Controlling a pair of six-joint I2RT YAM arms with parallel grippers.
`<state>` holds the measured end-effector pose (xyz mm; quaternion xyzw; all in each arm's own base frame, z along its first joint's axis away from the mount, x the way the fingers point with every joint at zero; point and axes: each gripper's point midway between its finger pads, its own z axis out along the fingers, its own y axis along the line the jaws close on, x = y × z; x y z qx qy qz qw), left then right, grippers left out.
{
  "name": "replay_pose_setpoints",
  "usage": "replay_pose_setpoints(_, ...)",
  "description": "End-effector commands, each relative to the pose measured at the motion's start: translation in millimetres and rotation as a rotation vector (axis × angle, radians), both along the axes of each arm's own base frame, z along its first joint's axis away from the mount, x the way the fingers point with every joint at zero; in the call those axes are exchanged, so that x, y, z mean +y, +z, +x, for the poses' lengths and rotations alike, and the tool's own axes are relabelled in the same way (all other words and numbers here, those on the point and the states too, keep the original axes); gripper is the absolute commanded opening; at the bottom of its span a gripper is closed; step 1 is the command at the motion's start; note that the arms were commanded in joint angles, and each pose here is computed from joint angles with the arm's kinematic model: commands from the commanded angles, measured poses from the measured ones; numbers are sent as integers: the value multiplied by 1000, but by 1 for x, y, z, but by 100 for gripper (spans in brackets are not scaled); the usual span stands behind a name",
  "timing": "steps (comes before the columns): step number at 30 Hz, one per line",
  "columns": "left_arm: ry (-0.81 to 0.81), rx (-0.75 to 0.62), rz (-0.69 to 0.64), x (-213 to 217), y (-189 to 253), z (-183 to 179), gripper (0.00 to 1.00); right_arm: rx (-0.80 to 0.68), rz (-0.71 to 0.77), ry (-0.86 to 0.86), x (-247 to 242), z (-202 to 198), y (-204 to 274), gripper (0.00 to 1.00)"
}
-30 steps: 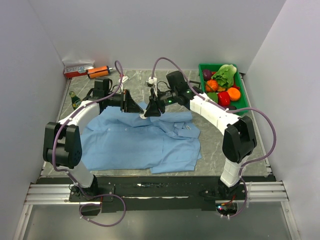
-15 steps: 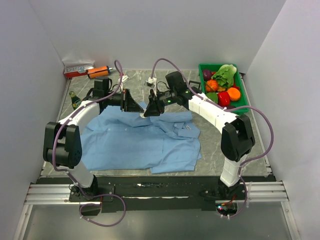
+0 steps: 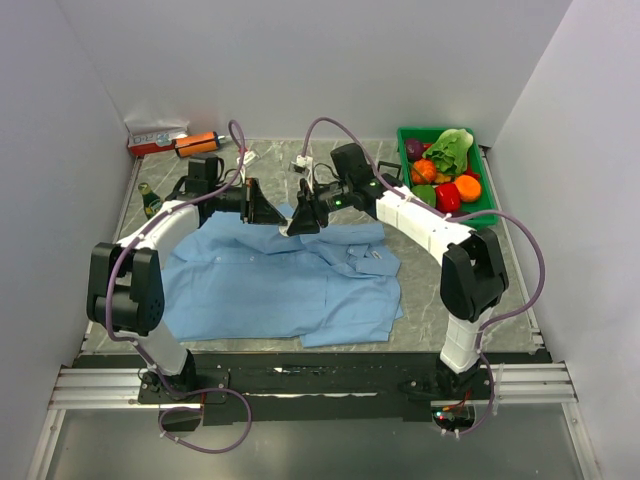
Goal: Remove the brooch from the garment
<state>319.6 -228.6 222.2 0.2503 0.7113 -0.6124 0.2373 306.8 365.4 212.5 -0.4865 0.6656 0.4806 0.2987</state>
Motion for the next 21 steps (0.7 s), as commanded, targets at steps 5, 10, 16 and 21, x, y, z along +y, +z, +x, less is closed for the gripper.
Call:
replay_pose_setpoints(5, 5, -54, -18, 5, 11, 12, 1, -11, 70, 49, 6, 0, 21, 42)
replay_pose_setpoints(10, 4, -61, -10, 6, 8, 12, 1, 7, 77, 34, 5, 3, 23, 43)
replay_pose_setpoints(16, 6, -75, -2, 6, 7, 14, 1, 40, 74, -4, 7, 7, 21, 40)
replay_pose_setpoints(21, 6, -80, 3, 7, 6, 15, 1, 48, 77, -5, 8, 8, 21, 36)
